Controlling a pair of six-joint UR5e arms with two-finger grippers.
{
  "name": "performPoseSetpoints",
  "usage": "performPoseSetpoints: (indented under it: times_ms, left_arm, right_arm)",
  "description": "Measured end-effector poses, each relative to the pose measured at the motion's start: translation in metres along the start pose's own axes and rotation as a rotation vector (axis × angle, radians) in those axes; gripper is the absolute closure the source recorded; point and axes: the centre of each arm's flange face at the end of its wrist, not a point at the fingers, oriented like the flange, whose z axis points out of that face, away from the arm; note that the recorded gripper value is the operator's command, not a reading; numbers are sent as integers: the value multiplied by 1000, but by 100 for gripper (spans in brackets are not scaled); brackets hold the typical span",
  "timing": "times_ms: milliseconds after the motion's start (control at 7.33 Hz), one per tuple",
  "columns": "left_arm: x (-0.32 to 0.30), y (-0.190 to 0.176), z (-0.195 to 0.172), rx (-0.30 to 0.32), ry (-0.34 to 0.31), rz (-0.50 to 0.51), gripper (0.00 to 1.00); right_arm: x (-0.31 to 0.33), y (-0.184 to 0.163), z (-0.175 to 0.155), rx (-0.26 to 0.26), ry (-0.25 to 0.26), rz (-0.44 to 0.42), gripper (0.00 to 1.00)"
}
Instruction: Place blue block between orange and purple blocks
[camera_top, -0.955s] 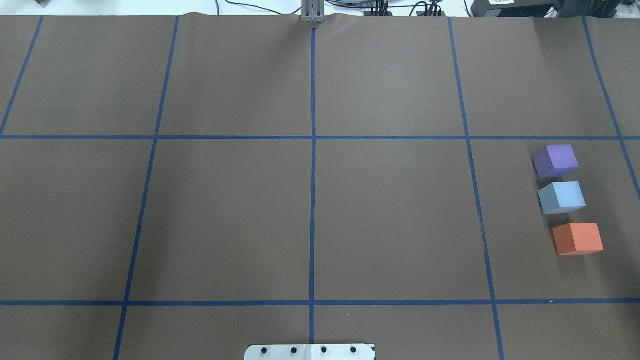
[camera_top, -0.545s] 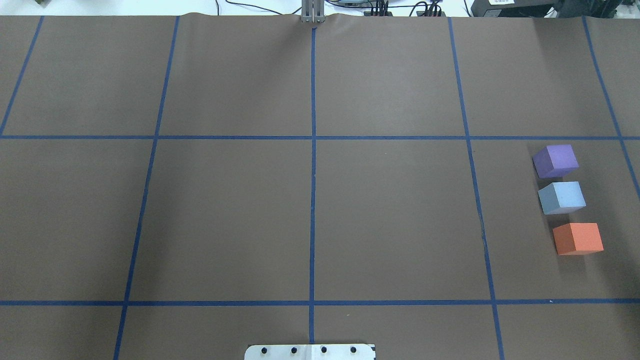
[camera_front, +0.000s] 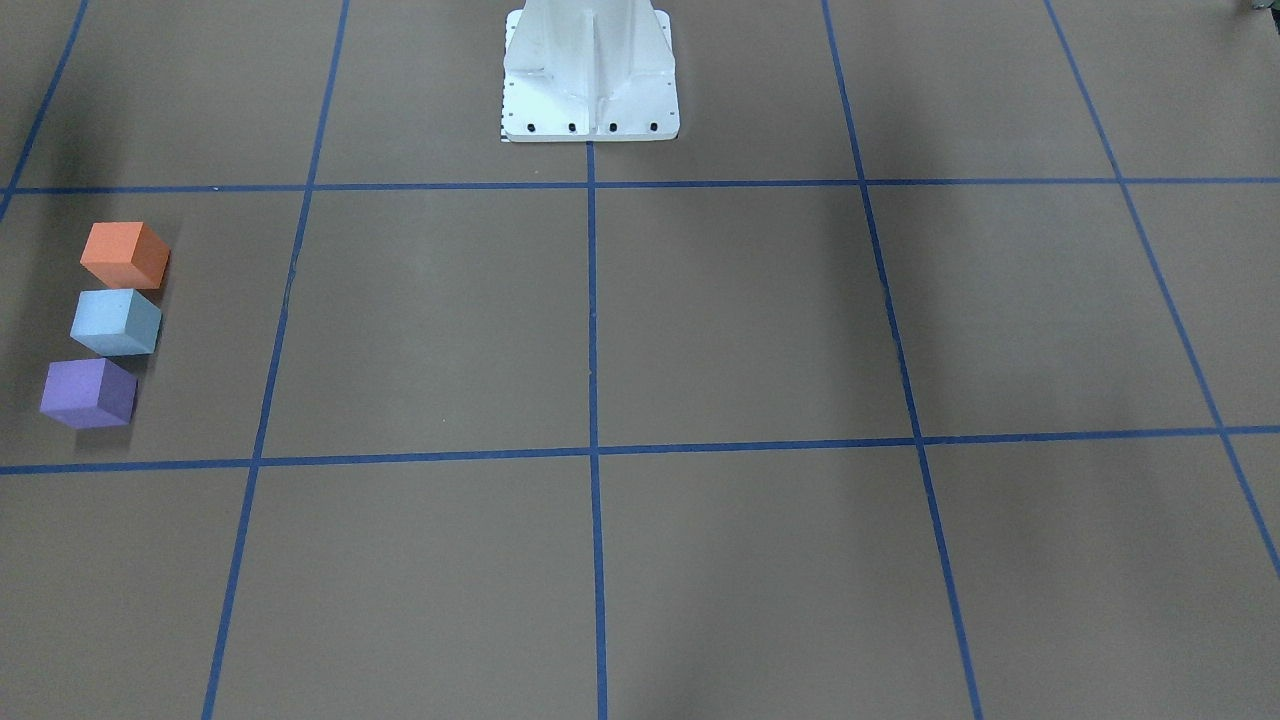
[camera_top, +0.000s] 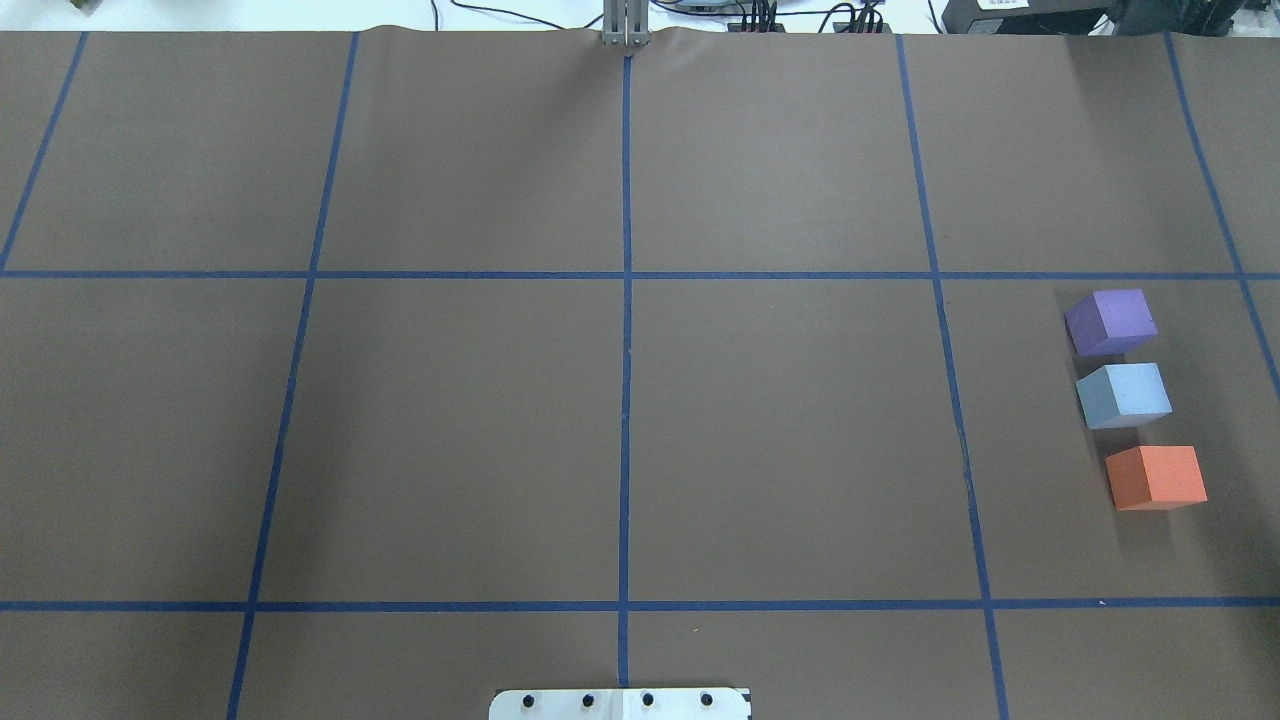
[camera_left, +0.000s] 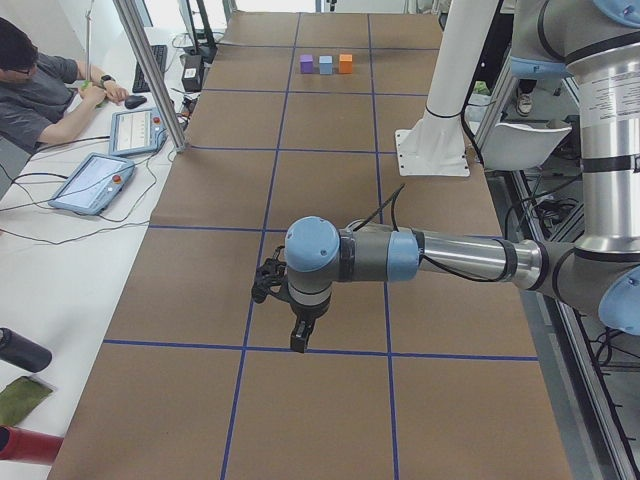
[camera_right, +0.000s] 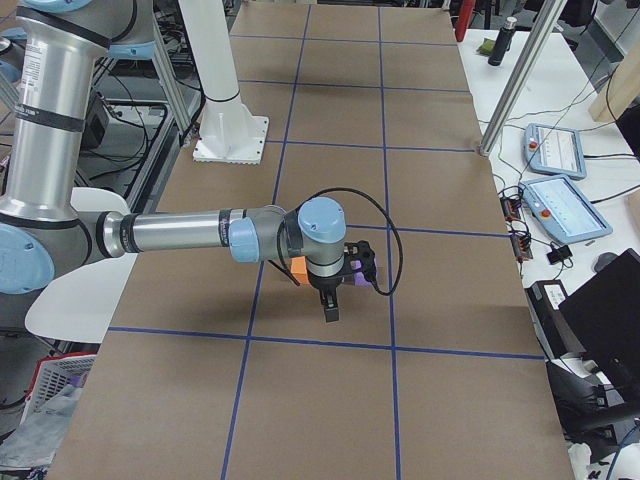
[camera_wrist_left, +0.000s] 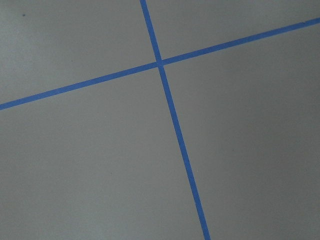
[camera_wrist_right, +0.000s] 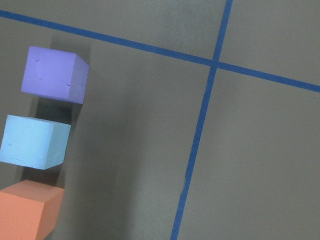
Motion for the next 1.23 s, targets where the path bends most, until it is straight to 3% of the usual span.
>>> performPoseSetpoints:
  times_ms: [1227]
  left_arm:
    - [1, -1, -1, 10, -3, 11, 0]
  right_arm:
    - [-2, -2, 0, 3, -18, -1, 0]
